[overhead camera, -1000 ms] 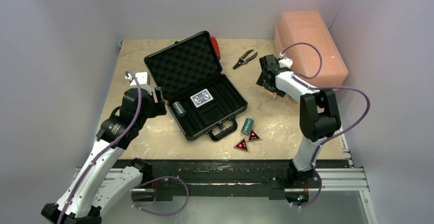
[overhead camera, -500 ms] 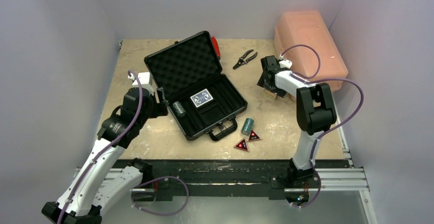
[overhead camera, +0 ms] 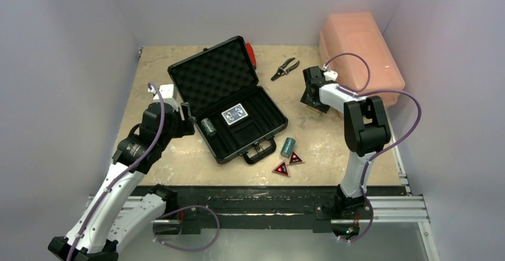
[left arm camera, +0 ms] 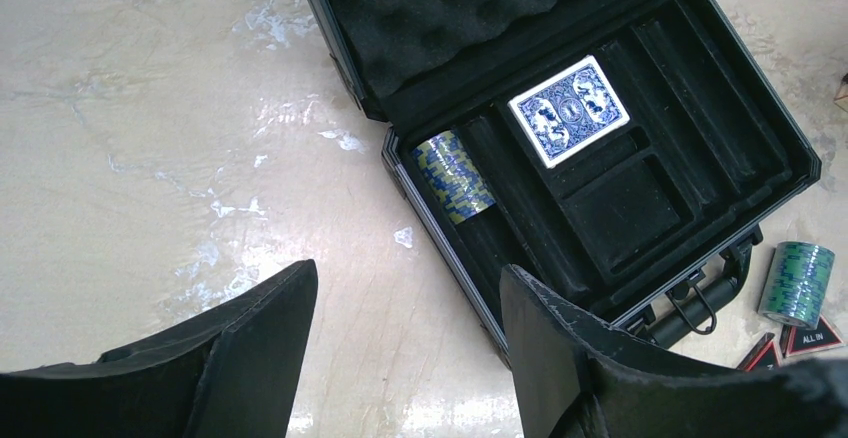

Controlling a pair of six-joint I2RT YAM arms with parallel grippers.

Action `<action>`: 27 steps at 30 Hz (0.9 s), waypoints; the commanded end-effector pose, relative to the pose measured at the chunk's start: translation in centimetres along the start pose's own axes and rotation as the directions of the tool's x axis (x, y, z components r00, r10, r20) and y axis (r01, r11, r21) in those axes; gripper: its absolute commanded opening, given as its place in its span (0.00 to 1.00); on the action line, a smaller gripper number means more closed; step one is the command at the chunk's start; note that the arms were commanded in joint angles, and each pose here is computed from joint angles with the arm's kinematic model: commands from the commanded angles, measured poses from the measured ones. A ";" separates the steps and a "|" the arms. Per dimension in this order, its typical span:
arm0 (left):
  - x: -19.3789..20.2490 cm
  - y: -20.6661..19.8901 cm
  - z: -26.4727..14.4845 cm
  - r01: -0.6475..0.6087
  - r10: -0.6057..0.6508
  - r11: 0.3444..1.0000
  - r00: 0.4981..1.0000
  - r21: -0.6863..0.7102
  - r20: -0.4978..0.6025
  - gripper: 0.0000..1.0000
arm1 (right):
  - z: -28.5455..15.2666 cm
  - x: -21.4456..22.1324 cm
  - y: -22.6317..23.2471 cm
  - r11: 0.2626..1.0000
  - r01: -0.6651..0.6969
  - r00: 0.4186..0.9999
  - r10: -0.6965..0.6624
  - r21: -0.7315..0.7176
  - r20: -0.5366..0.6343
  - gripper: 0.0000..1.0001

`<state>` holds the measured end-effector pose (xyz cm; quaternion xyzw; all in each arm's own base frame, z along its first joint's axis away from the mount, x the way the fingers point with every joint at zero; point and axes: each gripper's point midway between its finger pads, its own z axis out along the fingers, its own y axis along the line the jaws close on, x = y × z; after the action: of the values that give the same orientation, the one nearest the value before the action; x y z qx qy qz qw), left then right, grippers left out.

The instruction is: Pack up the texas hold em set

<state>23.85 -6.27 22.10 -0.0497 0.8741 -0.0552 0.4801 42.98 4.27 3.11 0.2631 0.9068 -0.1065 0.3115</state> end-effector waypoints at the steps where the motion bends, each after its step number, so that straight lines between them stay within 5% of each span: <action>1: -2.2 -0.1 -0.8 0.014 -0.015 1.000 0.997 0.008 0.074 0.67 | -0.1 0.1 0.2 0.999 0.023 1.000 -0.023 -0.027 0.003 0.69; 18: -2.4 0.5 -1.4 0.021 -0.020 1.000 0.995 -0.008 0.100 0.66 | -3.3 5.0 -1.3 0.989 0.009 0.993 -0.026 -0.145 -0.116 0.60; 27: -2.6 0.2 -1.8 0.016 -0.018 1.000 0.993 0.019 0.117 0.66 | -6.4 8.8 -3.5 0.984 -0.067 0.981 0.035 -0.166 -0.190 0.68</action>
<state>23.31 -5.55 23.45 -0.0573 0.8587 -0.0549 0.5063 35.11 6.27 2.88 0.2437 0.9274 -0.0237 0.2828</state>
